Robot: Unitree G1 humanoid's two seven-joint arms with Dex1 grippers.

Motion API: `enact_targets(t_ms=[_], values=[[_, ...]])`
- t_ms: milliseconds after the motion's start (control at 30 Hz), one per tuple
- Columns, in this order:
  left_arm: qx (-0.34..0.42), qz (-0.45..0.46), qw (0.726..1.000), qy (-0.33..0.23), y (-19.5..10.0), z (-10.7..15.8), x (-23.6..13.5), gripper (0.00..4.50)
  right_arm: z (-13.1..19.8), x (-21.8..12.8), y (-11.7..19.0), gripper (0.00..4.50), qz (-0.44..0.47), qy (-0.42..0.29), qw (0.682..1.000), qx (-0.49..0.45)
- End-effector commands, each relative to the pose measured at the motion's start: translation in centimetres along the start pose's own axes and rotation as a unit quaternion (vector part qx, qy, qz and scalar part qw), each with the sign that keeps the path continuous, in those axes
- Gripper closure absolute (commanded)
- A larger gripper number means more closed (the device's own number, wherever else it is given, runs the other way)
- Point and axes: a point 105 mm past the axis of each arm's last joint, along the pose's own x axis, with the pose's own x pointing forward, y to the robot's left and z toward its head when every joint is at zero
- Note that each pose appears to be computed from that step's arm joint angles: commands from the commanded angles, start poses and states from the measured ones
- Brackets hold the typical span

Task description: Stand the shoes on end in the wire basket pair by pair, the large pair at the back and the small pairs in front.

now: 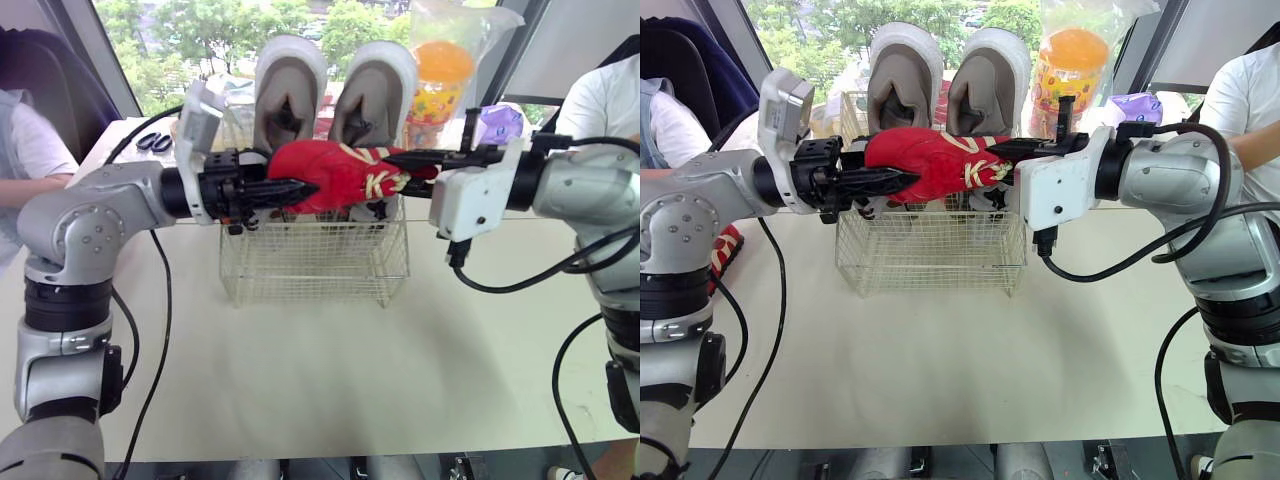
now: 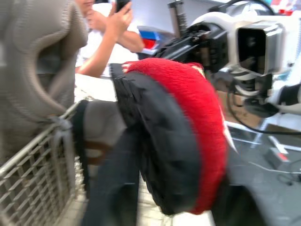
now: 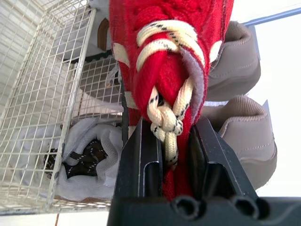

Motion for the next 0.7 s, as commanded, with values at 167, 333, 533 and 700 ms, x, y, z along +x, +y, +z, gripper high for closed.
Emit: enact_targets(t_ms=[167,333,533,700], values=[[-0.052,-0.015,0.997,-0.058,-1.1,1.0,-0.6,4.25,2.2,-2.7,-1.5,0.61,-0.004,-0.088,0.951,0.296],[-0.078,-0.016,0.992,-0.093,-2.3,0.9,-1.1,4.25,0.2,-6.7,-0.8,0.04,-0.009,-0.164,0.792,0.588],[-0.102,-0.013,0.986,-0.13,-3.3,1.0,-0.9,4.25,-2.9,-7.0,4.7,0.04,-0.087,-0.232,0.583,0.773],[-0.114,-0.005,0.984,-0.14,-3.3,0.8,-0.4,4.25,1.0,-3.2,5.7,0.04,-0.068,-0.28,0.542,0.789]])
